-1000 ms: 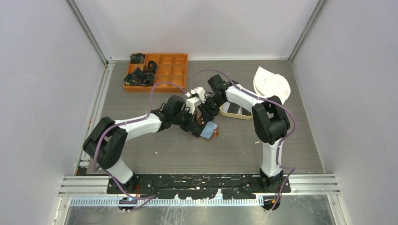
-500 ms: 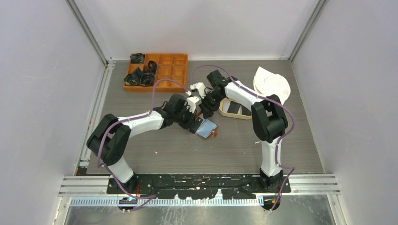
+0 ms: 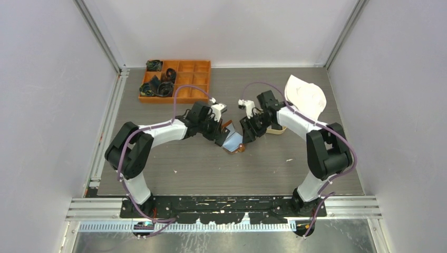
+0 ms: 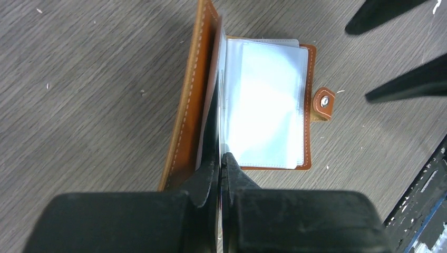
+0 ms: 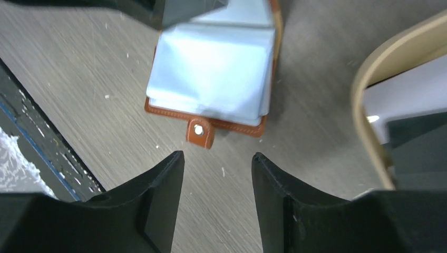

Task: Put the credit cards into the card holder
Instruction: Insert the credit card into the card holder.

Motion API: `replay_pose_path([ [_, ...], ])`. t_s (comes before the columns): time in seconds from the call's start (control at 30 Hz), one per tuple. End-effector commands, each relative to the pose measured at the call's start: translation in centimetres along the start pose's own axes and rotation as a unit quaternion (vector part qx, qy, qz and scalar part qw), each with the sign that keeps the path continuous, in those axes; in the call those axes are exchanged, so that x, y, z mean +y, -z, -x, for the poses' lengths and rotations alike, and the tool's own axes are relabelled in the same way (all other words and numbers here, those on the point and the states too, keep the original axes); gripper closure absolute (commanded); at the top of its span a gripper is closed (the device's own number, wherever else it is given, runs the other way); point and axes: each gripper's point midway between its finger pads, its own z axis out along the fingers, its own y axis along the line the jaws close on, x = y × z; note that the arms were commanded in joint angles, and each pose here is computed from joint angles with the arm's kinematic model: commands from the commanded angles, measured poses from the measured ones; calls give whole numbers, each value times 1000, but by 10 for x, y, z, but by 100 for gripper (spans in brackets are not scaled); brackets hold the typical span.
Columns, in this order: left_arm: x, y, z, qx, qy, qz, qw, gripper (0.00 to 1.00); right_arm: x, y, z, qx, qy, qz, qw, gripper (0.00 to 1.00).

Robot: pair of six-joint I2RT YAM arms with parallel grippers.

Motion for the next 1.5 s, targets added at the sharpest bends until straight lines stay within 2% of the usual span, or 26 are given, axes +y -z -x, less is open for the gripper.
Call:
replay_pose_path([
  [0.0, -7, -3, 16, -13, 4, -25, 1000, 100, 17, -2, 8, -70, 46, 26, 996, 44],
  [0.13, -10, -6, 14, -6, 17, -37, 999, 100, 10, -9, 6, -77, 135, -21, 988, 40],
  [0.37, -11, -5, 14, 4, 43, -42, 998, 100, 2, -27, 3, -37, 181, -76, 980, 41],
  [0.63, -8, -4, 20, 33, 116, -72, 990, 100, -17, -23, 4, -10, 233, -130, 964, 63],
  [0.8, -5, -9, 23, 58, 162, -96, 980, 100, -29, -18, 8, -2, 277, -156, 948, 72],
  [1.1, -2, -15, 21, 69, 205, -109, 970, 100, -38, -19, 17, -2, 322, -170, 931, 74],
  [1.27, 2, -17, 21, 68, 230, -109, 965, 100, -41, -14, 24, -9, 312, -177, 933, 64],
  [1.37, 4, -18, 19, 64, 240, -112, 962, 100, -31, 4, 41, -58, 281, -164, 944, 47],
  [1.47, 5, -20, 18, 60, 249, -113, 960, 100, -22, 25, 61, -131, 207, -132, 961, 30],
])
